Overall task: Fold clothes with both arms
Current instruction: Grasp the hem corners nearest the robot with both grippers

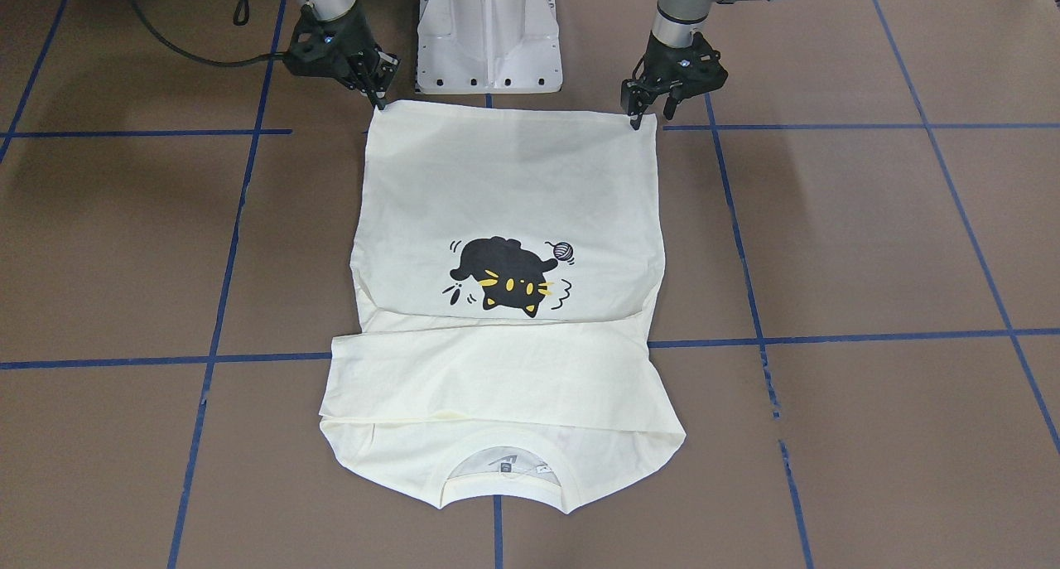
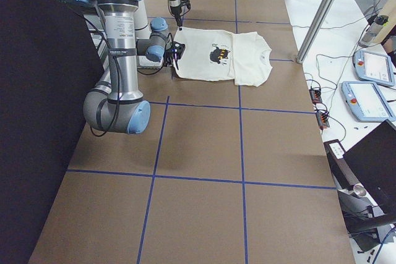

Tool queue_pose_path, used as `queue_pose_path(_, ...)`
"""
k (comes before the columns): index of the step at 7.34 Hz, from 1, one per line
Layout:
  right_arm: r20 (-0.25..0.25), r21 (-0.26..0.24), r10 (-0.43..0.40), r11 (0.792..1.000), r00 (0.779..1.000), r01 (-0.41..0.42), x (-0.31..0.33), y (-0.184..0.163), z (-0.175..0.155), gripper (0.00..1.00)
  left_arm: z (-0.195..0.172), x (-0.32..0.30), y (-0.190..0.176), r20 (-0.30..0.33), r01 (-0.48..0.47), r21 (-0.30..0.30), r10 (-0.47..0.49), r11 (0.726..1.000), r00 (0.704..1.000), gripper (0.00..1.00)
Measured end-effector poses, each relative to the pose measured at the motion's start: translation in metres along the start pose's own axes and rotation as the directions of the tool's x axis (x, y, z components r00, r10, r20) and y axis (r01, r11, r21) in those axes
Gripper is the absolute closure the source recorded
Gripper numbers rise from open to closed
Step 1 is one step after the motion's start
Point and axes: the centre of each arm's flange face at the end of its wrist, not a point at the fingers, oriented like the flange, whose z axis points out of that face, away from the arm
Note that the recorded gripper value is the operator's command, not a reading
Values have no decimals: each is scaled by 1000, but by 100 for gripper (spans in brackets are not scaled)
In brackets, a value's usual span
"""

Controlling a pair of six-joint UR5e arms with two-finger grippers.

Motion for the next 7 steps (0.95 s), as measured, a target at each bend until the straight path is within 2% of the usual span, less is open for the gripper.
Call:
queue_pose_path(1,0,0,0,1000,1000,0,0,0,0,100,0,0,0,1,0,0,0,1000,1000,70)
queue_pose_path(2,0,0,1,1000,1000,-1,0,-1,0,100,0,0,0,0,0,0,0,1000,1000,77)
queue_pose_path(7,-1,2,4,1000,1000,-4,1,-4,-1,100,-5,5,-3,-16,6,1,-6,1000,1000,83)
